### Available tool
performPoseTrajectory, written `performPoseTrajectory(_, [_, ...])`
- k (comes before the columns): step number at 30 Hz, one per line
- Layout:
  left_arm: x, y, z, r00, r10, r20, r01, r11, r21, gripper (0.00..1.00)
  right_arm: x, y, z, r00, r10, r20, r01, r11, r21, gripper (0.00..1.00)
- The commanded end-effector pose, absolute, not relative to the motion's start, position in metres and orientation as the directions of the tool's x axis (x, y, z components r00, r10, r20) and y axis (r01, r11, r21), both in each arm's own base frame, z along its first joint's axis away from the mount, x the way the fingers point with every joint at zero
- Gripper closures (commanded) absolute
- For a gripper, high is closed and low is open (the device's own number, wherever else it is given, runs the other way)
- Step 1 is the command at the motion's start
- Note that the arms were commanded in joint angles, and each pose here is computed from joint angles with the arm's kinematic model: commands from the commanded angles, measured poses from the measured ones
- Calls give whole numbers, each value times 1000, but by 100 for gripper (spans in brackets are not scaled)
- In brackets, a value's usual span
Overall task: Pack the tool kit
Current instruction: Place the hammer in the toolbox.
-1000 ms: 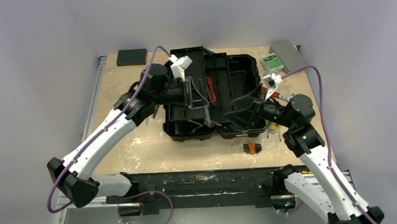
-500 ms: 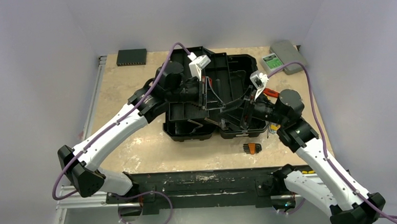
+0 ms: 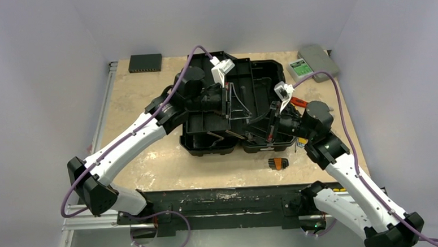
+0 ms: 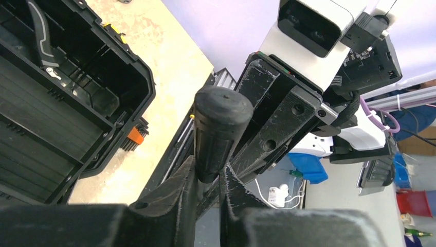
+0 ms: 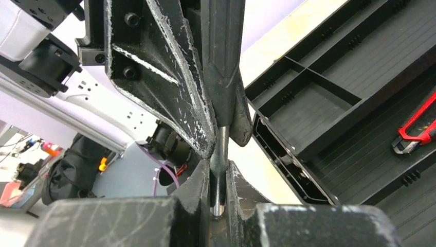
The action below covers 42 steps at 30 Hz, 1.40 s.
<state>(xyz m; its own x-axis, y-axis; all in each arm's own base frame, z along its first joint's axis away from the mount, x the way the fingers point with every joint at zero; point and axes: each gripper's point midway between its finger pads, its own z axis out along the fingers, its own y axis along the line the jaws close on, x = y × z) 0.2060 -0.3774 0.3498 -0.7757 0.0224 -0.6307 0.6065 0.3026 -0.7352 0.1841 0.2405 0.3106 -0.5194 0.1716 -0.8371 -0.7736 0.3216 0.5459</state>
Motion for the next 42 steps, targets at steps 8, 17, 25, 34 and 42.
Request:
performPoseTrajectory(8, [205,-370,381,-735,-75,-674,633,280,-721,16,204,227,306,-471,226,-853,-717,465,519,100])
performPoseTrajectory(17, [232,-328,358,-702,-131,-700,533,555,-638,0,251,157,310,-351,246,-903,-406,830,384,100])
performPoseTrajectory(25, [259,-234,349,-571,-228,-789,293,841,-455,0,288,59,291,-317,169,-933,145,981,128,100])
performPoseTrajectory(34, [260,-173,340,-501,-216,-838,129,939,-320,0,320,49,225,-479,68,-875,250,966,-62,100])
performPoseTrajectory(42, [253,-126,330,-476,-151,-866,19,983,-182,0,358,103,176,-592,31,-805,23,999,22,100])
